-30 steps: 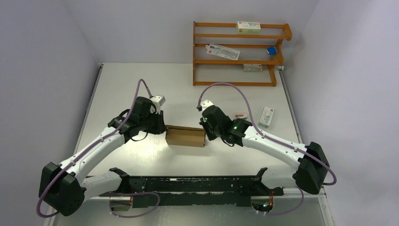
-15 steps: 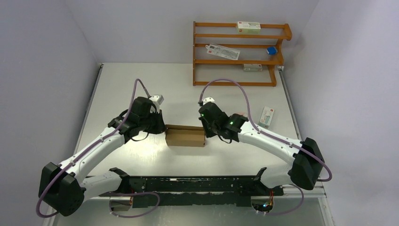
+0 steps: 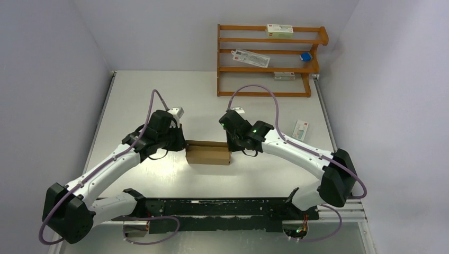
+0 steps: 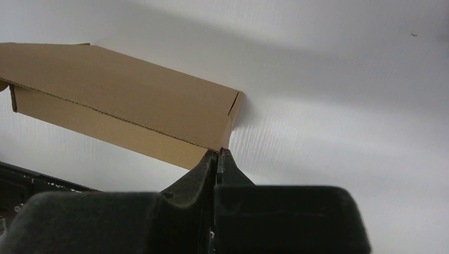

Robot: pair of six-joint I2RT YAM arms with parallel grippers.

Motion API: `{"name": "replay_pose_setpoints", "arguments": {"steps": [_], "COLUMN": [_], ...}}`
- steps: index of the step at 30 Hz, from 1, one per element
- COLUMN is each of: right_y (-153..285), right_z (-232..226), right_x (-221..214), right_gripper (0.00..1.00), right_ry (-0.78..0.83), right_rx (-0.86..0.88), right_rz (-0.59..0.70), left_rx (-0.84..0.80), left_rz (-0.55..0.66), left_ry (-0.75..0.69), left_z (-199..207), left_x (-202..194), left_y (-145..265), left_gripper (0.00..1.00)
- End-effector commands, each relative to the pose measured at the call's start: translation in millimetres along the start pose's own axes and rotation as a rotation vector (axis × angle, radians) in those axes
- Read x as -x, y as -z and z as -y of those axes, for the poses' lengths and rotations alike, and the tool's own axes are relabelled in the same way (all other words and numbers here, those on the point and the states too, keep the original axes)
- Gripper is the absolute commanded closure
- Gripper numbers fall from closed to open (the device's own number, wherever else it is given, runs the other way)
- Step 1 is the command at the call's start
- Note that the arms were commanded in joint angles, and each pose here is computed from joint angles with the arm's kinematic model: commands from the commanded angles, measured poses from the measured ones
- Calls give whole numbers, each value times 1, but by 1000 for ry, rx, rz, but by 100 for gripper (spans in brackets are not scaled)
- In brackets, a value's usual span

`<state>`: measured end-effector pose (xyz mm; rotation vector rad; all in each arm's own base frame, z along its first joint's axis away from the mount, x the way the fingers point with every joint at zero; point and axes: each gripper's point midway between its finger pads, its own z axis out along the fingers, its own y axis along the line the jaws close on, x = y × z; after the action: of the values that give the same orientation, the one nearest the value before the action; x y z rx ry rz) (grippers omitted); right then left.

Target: Fold the paper box

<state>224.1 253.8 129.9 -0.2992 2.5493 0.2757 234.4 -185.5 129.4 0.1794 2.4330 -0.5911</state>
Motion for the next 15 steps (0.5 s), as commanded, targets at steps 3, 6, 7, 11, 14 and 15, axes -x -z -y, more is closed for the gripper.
{"name": "replay_pose_setpoints", "arguments": {"steps": [3, 6, 7, 11, 14, 15], "right_y": [-2, -1, -2, -5, -7, -7], "right_z": [-19, -21, -21, -19, -18, -17], "right_x": [0, 4, 4, 5, 5, 6], "right_gripper": [100, 100, 100, 100, 100, 100], "right_ry": [-88, -101, -103, -123, -132, -137], "right_rx": [47, 53, 60, 62, 65, 61], "right_rz": [-54, -66, -71, -104, -129, -131], "left_rx": [-41, -24, -19, -6, 1, 5], "left_rz": [3, 2, 2, 6, 7, 7], "left_ry": [18, 21, 21, 19, 14, 13], "left_z": [13, 10, 10, 10, 11, 11], "left_x": [-7, -11, -12, -14, -15, -15], "left_y": [3, 2, 2, 1, 0, -1], "left_gripper": [95, 95, 95, 95, 95, 95]}}
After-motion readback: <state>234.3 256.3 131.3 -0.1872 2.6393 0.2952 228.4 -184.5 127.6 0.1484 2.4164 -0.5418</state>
